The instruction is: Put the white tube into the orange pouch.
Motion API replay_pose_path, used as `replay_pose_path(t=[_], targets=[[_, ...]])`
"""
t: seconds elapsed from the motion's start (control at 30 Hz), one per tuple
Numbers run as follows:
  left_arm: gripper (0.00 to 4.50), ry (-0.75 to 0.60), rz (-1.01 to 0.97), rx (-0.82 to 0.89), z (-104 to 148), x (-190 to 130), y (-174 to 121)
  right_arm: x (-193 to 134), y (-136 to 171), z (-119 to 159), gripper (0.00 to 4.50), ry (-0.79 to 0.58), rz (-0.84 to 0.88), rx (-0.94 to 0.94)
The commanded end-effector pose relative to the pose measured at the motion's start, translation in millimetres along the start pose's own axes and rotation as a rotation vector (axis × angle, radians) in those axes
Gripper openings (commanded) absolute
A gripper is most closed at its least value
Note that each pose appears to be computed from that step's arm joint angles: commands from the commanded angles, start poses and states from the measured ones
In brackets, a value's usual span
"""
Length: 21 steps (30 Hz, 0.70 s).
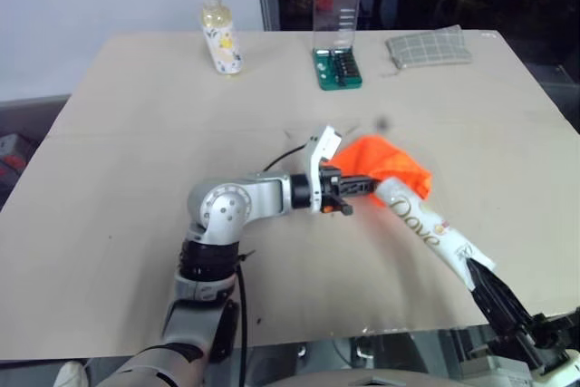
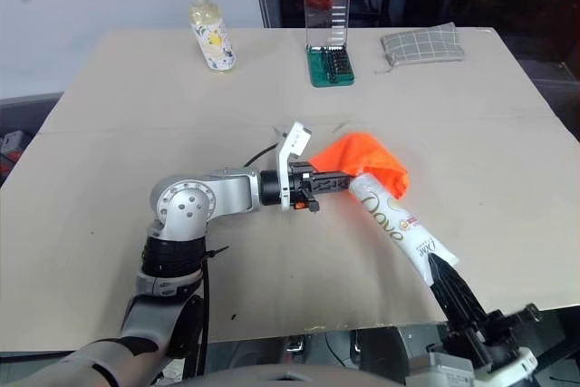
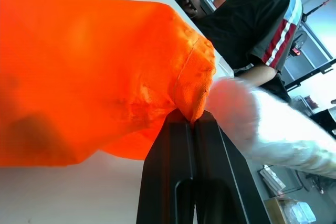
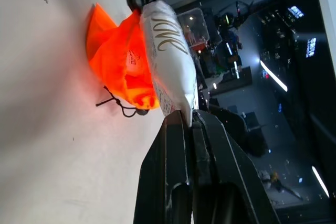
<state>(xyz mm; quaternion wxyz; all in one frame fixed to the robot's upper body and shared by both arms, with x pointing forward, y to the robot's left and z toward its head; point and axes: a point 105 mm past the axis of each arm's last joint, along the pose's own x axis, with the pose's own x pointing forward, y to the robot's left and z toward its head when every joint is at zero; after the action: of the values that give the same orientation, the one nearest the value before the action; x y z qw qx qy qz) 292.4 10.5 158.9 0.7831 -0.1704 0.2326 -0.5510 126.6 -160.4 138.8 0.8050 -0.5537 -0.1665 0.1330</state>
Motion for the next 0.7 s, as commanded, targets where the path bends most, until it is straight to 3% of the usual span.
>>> replay_pose_path(t=[0.03, 0.3, 0.5, 0.7], targets=[[0.0, -0.02, -0.035, 0.038, 7, 2, -9, 9, 1, -1, 0.04, -0.02, 0.012, 0.017], [0.0, -0.02, -0.041, 0.044, 5, 2, -10, 26, 1, -24, 0.04, -0.001, 0.051, 0.037], [0.0, -0.022, -0.036, 0.042, 4, 0, -10, 17, -23, -39, 0.04, 0.041, -0.024, 0.011], [0.0, -0.022, -0.036, 0.035, 2, 1, -10, 20, -20, -34, 0.04, 0.021, -0.006, 0.023]])
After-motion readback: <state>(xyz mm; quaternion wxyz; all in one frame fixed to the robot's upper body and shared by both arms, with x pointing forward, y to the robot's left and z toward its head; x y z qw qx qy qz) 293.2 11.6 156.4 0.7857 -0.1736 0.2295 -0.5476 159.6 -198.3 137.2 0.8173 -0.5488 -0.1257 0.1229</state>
